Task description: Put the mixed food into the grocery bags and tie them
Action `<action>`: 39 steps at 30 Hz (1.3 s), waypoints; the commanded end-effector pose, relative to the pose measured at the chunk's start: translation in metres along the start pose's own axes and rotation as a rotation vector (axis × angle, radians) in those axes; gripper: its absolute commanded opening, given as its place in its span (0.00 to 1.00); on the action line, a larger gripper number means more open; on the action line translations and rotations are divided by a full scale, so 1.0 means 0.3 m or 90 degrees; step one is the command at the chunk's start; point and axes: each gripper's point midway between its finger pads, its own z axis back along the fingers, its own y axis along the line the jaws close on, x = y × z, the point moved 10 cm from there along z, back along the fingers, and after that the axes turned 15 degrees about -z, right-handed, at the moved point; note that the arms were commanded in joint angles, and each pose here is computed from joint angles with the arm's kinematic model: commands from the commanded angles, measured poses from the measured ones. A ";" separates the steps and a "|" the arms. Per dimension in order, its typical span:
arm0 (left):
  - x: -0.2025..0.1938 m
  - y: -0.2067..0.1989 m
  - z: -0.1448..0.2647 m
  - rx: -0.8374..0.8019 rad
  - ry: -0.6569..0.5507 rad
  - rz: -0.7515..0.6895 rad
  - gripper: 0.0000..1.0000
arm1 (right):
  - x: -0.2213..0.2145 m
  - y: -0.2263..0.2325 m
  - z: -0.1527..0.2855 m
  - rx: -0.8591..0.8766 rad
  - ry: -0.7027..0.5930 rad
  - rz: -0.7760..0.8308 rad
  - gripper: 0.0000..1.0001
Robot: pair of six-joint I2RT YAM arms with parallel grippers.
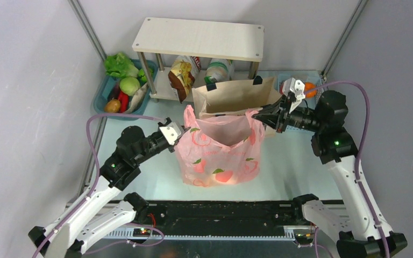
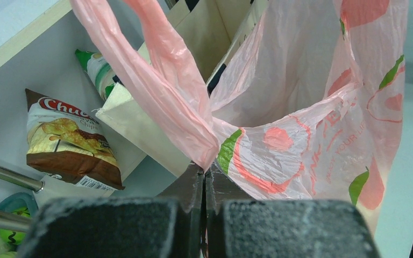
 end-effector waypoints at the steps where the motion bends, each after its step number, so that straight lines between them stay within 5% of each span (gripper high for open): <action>1: 0.030 0.021 0.013 0.027 -0.031 -0.004 0.00 | 0.033 0.017 0.023 -0.150 -0.090 -0.015 0.00; 16: 0.031 0.027 0.023 0.043 -0.027 -0.010 0.00 | 0.098 0.188 0.128 -0.346 -0.329 -0.156 0.00; 37: -0.027 0.053 -0.004 0.062 0.030 0.013 0.00 | 0.049 0.008 0.004 -0.634 -0.273 -0.272 0.00; 39: -0.028 0.050 -0.009 0.054 0.027 0.014 0.00 | 0.048 0.021 -0.002 -0.592 -0.244 -0.247 0.22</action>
